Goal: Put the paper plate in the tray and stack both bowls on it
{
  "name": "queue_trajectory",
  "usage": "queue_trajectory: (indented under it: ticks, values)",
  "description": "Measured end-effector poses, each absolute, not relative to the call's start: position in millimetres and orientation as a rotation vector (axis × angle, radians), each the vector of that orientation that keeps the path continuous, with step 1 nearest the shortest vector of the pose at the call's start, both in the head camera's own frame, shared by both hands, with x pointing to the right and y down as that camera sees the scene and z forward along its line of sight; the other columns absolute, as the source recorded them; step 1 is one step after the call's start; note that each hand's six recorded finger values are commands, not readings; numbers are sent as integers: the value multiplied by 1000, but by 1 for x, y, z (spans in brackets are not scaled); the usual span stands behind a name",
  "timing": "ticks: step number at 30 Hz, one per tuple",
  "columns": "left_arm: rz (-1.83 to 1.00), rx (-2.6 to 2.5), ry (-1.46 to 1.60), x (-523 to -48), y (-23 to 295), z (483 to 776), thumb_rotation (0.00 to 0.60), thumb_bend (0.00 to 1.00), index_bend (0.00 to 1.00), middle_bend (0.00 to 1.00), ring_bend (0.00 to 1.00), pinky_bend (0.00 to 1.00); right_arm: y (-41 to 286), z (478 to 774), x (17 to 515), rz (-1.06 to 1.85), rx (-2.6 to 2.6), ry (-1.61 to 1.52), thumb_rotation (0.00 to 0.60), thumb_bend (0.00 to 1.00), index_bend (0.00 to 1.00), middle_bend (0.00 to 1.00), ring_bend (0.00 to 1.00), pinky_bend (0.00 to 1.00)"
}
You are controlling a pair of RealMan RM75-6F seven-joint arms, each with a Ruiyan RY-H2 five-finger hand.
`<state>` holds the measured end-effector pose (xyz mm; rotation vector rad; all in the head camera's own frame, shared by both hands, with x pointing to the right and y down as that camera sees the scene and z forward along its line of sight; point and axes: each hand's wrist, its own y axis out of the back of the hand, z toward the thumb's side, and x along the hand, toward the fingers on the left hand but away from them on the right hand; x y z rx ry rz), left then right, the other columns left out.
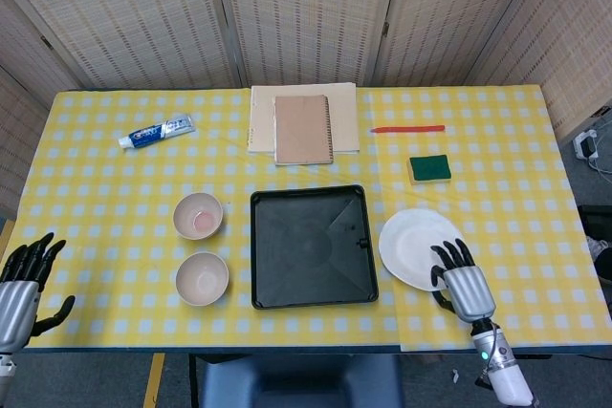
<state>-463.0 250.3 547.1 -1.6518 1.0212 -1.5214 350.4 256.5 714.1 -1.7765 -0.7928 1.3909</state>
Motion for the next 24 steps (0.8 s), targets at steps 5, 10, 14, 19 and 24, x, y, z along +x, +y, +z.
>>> queue_trajectory:
  ticks: [5, 10, 14, 19, 24]
  values:
    - [-1518, -1651, 1024, -463, 251, 546, 600, 387, 0, 0, 0, 0, 244, 694, 351, 1313, -1738, -882, 600, 483, 687, 223, 115, 0]
    - [-1518, -1659, 1018, -461, 251, 547, 600, 387, 0, 0, 0, 0, 227, 658, 349, 1176, -1650, -987, 600, 482, 688, 225, 117, 0]
    - [-1519, -1663, 1013, -460, 251, 548, 600, 387, 0, 0, 0, 0, 214, 632, 339, 1074, -1606, -1029, 600, 482, 688, 226, 118, 0]
    - [-1518, -1666, 1014, -460, 251, 548, 600, 387, 0, 0, 0, 0, 198, 617, 316, 988, -1561, -980, 600, 482, 688, 227, 121, 0]
    - [-1520, -1662, 1020, -461, 251, 547, 600, 387, 0, 0, 0, 0, 188, 621, 279, 919, -1616, -897, 600, 483, 688, 227, 122, 0]
